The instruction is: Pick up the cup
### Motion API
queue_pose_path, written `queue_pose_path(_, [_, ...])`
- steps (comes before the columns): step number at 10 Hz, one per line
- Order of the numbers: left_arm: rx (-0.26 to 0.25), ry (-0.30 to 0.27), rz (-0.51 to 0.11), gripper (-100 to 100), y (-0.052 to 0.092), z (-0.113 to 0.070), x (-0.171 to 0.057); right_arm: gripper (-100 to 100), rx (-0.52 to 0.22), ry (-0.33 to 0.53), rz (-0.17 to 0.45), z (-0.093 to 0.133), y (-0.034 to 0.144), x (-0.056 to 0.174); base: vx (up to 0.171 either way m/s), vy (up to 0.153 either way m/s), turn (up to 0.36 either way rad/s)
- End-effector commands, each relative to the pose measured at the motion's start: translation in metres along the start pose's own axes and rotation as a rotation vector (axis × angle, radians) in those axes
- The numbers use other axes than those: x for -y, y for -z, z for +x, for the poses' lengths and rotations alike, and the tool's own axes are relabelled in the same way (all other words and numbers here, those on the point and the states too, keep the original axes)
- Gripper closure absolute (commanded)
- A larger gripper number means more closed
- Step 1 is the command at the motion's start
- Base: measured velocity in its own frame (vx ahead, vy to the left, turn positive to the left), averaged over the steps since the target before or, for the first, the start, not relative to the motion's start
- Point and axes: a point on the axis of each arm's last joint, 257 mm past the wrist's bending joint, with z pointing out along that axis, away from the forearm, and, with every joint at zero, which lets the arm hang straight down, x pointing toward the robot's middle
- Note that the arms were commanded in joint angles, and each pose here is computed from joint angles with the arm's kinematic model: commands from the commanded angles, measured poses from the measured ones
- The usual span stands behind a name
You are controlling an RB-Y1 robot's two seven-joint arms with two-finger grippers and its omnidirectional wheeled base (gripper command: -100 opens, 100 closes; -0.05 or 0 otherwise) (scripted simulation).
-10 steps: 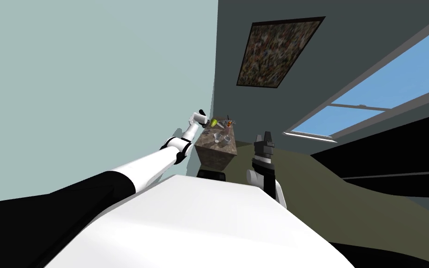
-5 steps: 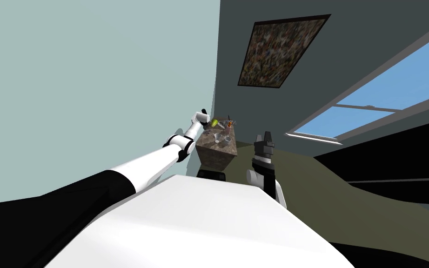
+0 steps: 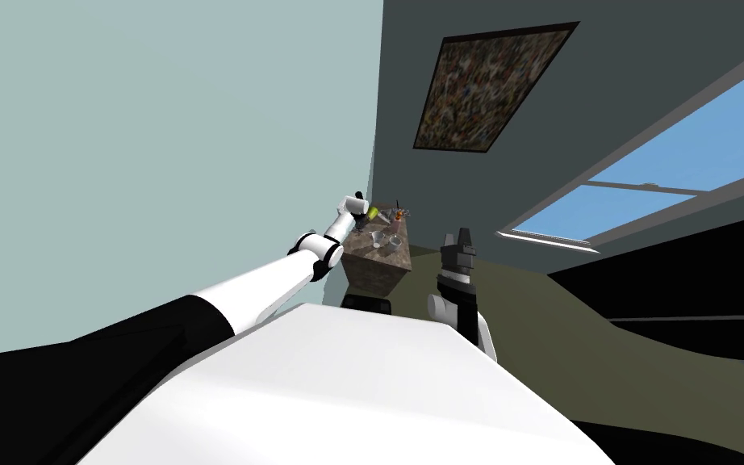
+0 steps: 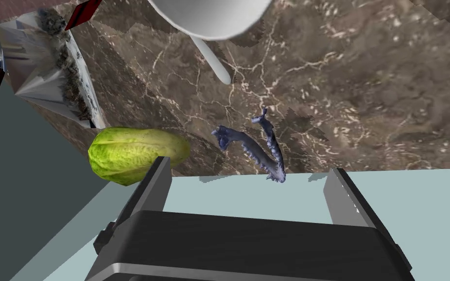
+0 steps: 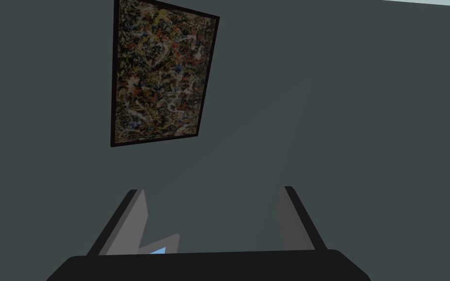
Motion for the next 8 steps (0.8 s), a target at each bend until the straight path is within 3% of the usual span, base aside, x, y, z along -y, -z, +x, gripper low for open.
queue_pose_path(1, [-0.053, -0.033, -0.03, -100, -0.004, 0.024, 0.0, 0, 0.0, 0.0, 0.0, 0.0, 0.0, 0.0, -0.001, -0.011, 0.022])
queue_pose_path(2, [-0.098, -0.061, -0.051, -100, -0.008, 0.048, 0.0, 0, 0.0, 0.0, 0.0, 0.0, 0.0, 0.0, -0.001, -0.015, 0.029])
queue_pose_path(3, [-0.098, -0.061, -0.051, -100, -0.008, 0.048, 0.0, 0, 0.0, 0.0, 0.0, 0.0, 0.0, 0.0, -0.001, -0.013, 0.006])
queue_pose_path(5, [-0.177, -0.108, -0.081, -100, -0.015, 0.093, -0.002, 0, 0.0, 0.0, 0.0, 0.0, 0.0, 0.0, 0.001, -0.01, 0.016])
queue_pose_path(6, [-0.201, -0.12, -0.092, -100, -0.018, 0.107, -0.004, 0, 0.0, 0.0, 0.0, 0.0, 0.0, 0.0, -0.001, -0.009, 0.009])
queue_pose_path(8, [-0.196, -0.117, -0.091, -100, -0.016, 0.105, -0.004, 0, 0.0, 0.0, 0.0, 0.0, 0.0, 0.0, 0.0, 0.0, 0.0])
